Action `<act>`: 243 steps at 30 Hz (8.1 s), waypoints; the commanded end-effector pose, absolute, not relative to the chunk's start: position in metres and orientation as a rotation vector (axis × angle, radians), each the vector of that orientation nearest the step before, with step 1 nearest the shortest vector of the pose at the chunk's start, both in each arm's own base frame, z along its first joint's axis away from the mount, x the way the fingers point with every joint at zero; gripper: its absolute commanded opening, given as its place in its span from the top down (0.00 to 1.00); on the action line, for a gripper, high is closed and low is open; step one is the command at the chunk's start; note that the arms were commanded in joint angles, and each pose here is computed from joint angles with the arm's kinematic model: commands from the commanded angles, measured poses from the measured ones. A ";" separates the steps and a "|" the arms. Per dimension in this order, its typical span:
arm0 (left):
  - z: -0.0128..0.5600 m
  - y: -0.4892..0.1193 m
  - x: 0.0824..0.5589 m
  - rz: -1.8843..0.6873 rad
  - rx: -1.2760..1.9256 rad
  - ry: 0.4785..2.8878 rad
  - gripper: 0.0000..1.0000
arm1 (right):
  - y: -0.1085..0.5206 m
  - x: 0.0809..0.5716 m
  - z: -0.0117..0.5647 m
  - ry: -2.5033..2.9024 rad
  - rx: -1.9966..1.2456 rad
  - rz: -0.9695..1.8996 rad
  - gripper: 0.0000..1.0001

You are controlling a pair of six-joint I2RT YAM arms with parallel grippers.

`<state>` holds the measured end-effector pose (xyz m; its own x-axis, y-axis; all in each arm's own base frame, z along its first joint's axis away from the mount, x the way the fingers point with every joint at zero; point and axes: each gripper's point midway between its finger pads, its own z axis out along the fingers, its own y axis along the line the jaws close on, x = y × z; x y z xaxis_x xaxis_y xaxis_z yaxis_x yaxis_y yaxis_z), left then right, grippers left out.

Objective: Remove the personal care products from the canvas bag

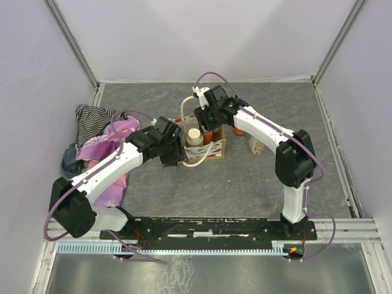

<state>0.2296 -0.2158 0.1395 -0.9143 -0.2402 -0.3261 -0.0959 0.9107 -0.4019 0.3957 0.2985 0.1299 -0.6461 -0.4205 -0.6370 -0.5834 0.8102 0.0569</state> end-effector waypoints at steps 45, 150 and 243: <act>0.150 -0.223 0.230 -0.598 -0.245 2.681 0.43 | 0.164 0.383 0.229 2.209 -0.344 0.178 0.75; 0.156 -0.217 0.230 -0.575 -0.263 2.661 0.43 | 0.309 0.351 0.385 1.847 -0.634 0.324 0.62; 0.221 -0.143 0.229 -0.412 -0.552 2.316 0.36 | 0.369 0.361 0.269 2.219 -0.562 0.604 0.21</act>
